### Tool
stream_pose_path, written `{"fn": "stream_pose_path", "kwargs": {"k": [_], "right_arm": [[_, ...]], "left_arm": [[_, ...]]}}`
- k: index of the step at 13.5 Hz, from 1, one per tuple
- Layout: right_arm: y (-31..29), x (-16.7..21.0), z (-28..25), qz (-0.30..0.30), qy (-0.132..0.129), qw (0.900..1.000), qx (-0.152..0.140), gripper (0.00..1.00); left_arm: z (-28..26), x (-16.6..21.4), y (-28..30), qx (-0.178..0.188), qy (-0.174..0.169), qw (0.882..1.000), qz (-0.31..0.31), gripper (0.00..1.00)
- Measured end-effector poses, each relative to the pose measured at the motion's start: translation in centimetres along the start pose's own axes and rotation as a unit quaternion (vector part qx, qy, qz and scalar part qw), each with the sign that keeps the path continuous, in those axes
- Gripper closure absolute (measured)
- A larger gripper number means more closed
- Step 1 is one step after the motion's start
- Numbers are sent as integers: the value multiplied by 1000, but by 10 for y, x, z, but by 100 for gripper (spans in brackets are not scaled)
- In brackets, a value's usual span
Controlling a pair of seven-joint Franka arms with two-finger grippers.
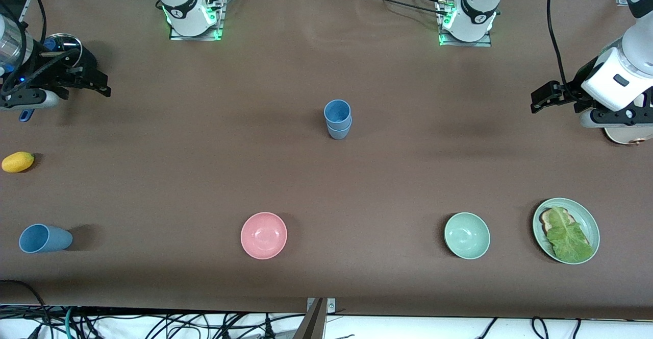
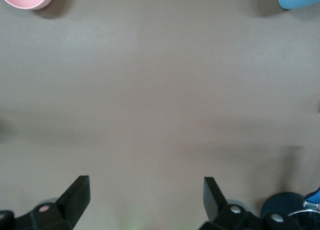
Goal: Stack blue cups with both arms
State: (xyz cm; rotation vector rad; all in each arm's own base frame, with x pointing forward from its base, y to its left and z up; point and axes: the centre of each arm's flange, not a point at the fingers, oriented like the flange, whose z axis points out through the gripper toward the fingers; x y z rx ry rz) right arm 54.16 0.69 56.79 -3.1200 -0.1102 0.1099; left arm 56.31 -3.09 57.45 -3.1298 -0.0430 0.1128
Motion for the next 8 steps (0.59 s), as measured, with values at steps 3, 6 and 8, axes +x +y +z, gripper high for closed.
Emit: {"fn": "stream_pose_path", "kwargs": {"k": [3,6,8], "right_arm": [[0,0,2,0,-7,1000,0,0],[-1,0,-3,0,-4,1000,0,0],[-1,0,-4,0,-4,1000,0,0]], "left_arm": [[0,0,0,0,0,1000,0,0],[0,0,0,0,0,1000,0,0],[0,0,1,0,0,1000,1,0]]}}
